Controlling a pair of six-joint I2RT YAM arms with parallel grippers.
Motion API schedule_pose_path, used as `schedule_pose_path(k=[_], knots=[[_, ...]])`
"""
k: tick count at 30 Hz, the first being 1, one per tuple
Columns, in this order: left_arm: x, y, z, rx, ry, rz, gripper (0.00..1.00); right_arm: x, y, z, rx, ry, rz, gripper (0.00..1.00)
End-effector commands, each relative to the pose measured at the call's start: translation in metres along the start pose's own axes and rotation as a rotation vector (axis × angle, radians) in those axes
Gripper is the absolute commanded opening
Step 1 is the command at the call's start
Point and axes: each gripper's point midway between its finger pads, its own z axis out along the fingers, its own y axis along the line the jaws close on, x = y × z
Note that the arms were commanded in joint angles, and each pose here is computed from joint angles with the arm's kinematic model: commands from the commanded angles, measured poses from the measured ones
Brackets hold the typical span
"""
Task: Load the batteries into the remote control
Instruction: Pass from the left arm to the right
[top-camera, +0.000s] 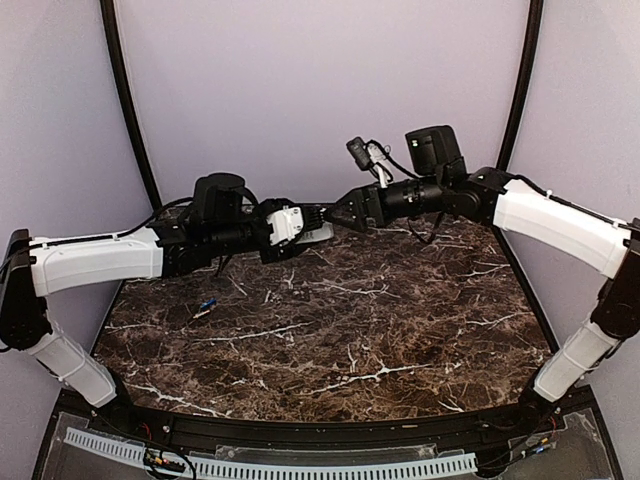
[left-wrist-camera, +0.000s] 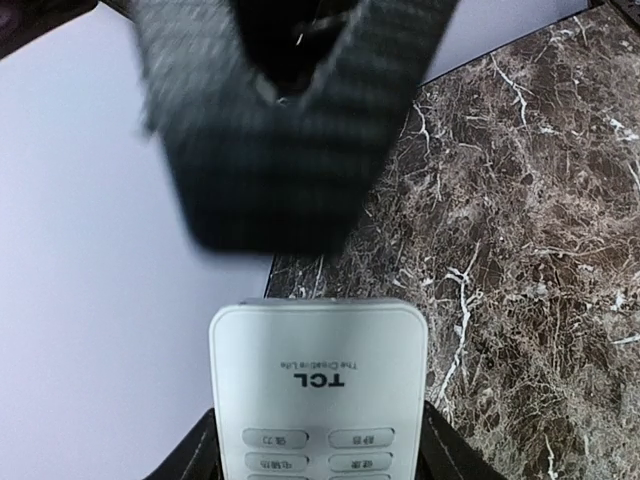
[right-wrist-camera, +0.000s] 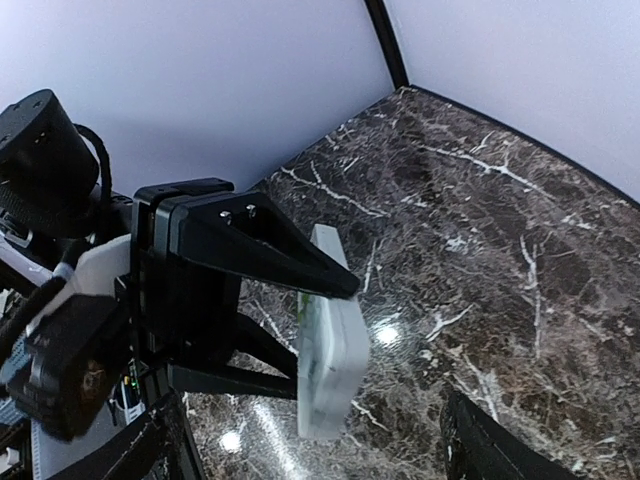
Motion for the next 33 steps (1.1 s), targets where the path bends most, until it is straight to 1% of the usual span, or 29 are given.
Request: schedule_pose_path(k=[1,7,9,12,14,16,18,19,22,23,24,25,26,27,28,29,30,31,32,33], knots=[[-0.004,0.0,0.0,-0.082,0.03,0.076,0.06,0.007,0.022,0.018,-0.086,0.052,-0.021,0.82],[-0.016,-0.008,0.004,-0.092,0.009,0.094,0.06,0.019,0.015,0.034,-0.102,0.085,0.013,0.65],[-0.018,-0.008,0.004,-0.094,0.001,0.096,0.06,0.023,0.012,0.038,-0.093,0.098,0.019,0.57],[-0.019,-0.011,0.005,-0.088,0.0,0.098,0.06,0.025,0.014,0.041,-0.113,0.103,0.024,0.36],[-0.019,-0.014,0.006,-0.079,0.0,0.098,0.06,0.025,0.015,0.041,-0.127,0.1,0.024,0.28],[-0.02,-0.015,0.005,-0.073,-0.004,0.092,0.06,0.025,0.017,0.041,-0.138,0.098,0.021,0.16],[-0.022,-0.016,0.005,-0.067,-0.01,0.087,0.05,0.025,0.017,0.041,-0.14,0.097,0.019,0.02],[-0.023,-0.017,0.005,-0.063,-0.015,0.085,0.05,0.025,0.017,0.041,-0.141,0.097,0.016,0.0],[-0.03,-0.015,0.003,-0.071,-0.036,0.052,0.04,0.026,0.017,0.039,-0.137,0.098,0.005,0.0],[-0.032,-0.013,0.002,-0.072,-0.044,0.038,0.06,0.025,0.017,0.038,-0.132,0.094,-0.003,0.0],[-0.036,-0.01,0.0,-0.08,-0.057,-0.001,0.22,0.025,0.017,0.036,-0.124,0.091,-0.013,0.0],[-0.038,-0.009,-0.001,-0.081,-0.067,-0.052,0.34,0.024,0.014,0.034,-0.102,0.081,-0.026,0.0],[-0.043,-0.005,-0.005,-0.09,-0.084,-0.084,0.59,0.022,0.011,0.03,-0.072,0.062,-0.042,0.0],[-0.048,-0.004,-0.007,-0.082,-0.104,-0.153,0.75,0.019,0.008,0.026,-0.04,0.033,-0.069,0.0],[-0.054,-0.001,-0.012,-0.08,-0.126,-0.189,0.83,0.015,0.006,0.021,-0.017,-0.007,-0.111,0.0],[-0.062,-0.002,-0.016,-0.056,-0.157,-0.268,0.91,0.011,0.006,0.015,0.001,-0.053,-0.165,0.0],[-0.07,0.003,-0.023,-0.055,-0.187,-0.312,0.93,0.006,0.008,0.008,0.018,-0.108,-0.23,0.0],[-0.077,0.004,-0.026,-0.033,-0.215,-0.417,0.96,0.003,0.011,0.003,0.028,-0.151,-0.293,0.0],[-0.087,0.01,-0.033,-0.029,-0.25,-0.463,0.96,-0.001,0.016,-0.002,0.042,-0.211,-0.386,0.0],[-0.091,0.012,-0.036,-0.014,-0.268,-0.57,0.98,-0.004,0.021,-0.006,0.065,-0.255,-0.487,0.0]])
